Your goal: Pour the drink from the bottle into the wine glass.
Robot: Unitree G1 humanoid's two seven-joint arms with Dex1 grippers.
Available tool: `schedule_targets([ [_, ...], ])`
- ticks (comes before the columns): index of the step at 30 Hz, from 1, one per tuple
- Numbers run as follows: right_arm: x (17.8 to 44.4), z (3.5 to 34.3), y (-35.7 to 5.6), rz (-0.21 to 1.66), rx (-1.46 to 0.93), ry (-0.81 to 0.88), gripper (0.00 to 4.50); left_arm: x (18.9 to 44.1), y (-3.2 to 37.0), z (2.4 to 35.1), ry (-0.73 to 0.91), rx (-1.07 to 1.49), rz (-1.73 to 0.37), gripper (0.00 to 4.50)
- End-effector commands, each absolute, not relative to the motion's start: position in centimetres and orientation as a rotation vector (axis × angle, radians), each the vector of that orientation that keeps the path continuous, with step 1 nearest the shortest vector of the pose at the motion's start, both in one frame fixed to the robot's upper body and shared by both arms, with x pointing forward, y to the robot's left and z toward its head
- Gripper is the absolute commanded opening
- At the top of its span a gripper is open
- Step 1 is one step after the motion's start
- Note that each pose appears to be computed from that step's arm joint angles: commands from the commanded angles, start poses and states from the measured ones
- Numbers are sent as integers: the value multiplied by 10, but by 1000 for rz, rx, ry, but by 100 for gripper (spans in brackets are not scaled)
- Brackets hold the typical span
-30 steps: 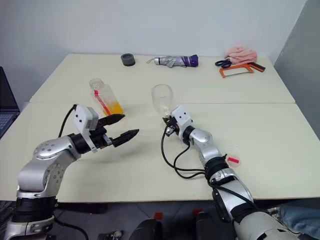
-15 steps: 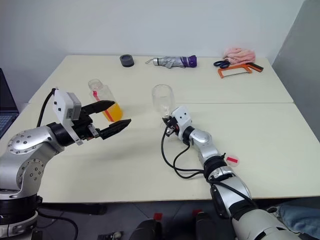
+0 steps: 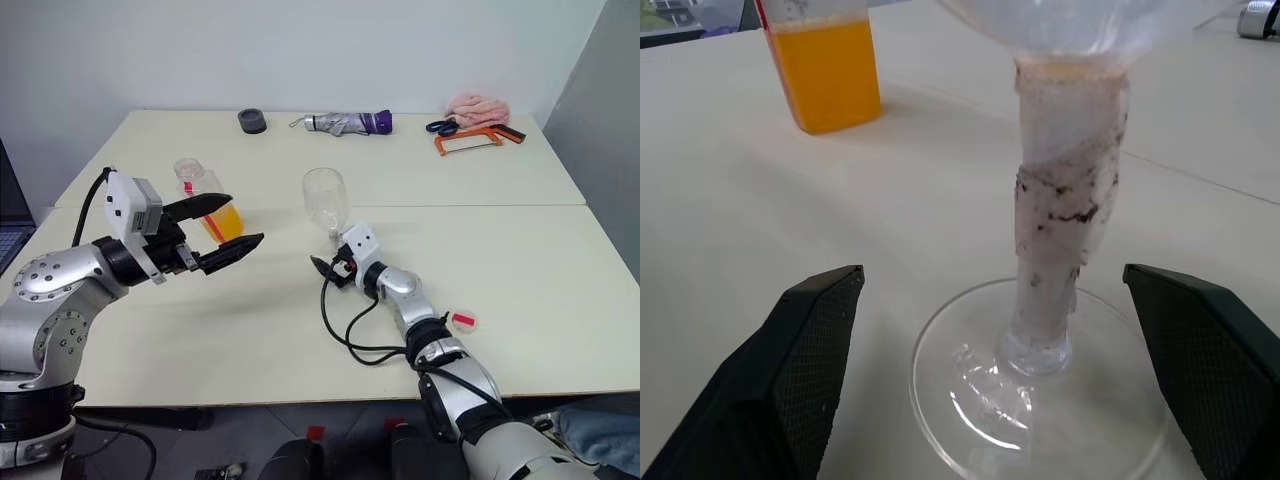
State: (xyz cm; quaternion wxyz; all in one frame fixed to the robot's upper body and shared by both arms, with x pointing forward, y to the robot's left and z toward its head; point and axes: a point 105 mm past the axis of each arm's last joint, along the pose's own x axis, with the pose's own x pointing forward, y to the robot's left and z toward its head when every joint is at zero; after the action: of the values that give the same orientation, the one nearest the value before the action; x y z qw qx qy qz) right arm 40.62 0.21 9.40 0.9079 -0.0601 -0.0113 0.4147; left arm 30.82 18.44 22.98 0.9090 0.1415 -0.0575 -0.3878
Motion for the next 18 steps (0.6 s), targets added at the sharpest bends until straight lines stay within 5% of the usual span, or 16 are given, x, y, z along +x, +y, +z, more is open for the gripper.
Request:
schedule_targets([
  [1,405,102,2,873,-130,-61,448,307,184,241,-171,309,-797,450],
  [10,377,86,-32,959,-273,-45,448,308,192,218,-131,241,-741,450],
  [18,318,119,-62,1067,-302,-77,448,317,233,157,-5,202,-449,450],
])
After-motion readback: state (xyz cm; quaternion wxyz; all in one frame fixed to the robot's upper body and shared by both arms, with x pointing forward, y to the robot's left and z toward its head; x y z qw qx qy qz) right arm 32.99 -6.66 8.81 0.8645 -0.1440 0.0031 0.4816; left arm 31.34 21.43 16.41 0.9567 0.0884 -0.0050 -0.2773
